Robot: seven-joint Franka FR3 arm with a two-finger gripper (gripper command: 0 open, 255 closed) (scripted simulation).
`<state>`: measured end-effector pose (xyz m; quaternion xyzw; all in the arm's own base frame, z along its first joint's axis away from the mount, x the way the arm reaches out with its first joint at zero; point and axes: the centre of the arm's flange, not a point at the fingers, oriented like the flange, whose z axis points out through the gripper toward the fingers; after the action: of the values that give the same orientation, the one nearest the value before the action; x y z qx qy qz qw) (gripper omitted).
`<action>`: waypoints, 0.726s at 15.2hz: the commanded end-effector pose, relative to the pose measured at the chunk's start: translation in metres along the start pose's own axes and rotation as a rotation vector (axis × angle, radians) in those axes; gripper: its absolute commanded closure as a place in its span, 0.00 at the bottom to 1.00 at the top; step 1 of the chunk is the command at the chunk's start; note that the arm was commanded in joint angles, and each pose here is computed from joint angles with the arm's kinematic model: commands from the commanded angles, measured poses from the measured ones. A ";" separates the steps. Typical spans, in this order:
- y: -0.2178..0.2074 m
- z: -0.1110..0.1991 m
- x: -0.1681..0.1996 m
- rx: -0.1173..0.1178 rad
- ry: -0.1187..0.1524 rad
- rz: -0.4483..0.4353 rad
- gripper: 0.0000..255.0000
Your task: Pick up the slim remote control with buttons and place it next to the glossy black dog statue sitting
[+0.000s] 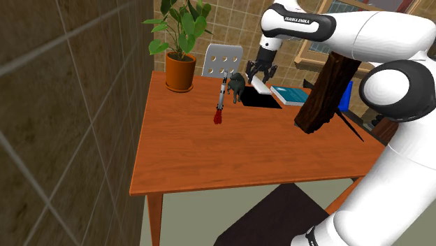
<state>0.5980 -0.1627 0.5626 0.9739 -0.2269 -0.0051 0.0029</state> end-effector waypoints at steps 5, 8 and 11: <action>0.000 0.032 0.000 0.000 0.001 0.000 1.00; 0.000 0.048 0.000 0.000 0.001 0.000 1.00; 0.000 0.064 0.001 0.000 0.001 0.000 1.00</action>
<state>0.5975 -0.1625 0.5053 0.9739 -0.2269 -0.0052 0.0030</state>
